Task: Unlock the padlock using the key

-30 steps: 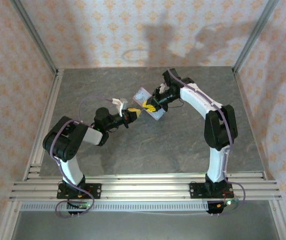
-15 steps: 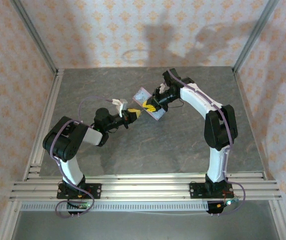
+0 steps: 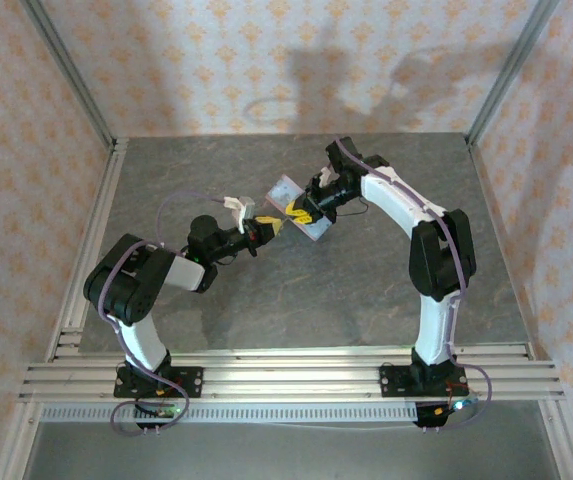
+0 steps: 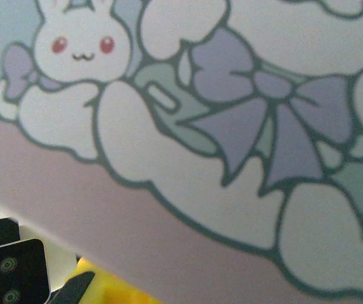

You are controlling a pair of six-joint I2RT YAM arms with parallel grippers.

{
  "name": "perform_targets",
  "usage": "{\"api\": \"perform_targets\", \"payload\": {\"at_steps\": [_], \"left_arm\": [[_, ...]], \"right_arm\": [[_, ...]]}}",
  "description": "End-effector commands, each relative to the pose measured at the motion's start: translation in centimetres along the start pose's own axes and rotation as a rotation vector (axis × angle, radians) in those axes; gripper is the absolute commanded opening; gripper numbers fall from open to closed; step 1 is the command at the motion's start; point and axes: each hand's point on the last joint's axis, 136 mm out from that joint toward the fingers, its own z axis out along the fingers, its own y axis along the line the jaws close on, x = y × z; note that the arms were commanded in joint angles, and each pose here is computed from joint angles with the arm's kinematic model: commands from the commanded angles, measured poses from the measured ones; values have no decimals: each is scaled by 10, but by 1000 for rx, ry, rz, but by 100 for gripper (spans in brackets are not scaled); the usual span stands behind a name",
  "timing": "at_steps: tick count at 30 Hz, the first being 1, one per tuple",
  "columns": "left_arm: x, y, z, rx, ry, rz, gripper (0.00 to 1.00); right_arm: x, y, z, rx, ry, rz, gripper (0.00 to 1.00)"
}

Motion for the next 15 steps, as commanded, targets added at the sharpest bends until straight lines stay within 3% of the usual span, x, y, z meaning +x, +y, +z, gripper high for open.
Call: {"api": "perform_targets", "payload": {"at_steps": [1,15], "left_arm": [[-23,-15,1,41,-62,54,0],[-20,-12,10,45,-56,48,0]], "right_arm": [[-6,-5,-1,14,1,13,0],[-4,-6,-1,14,8,15,0]]}}
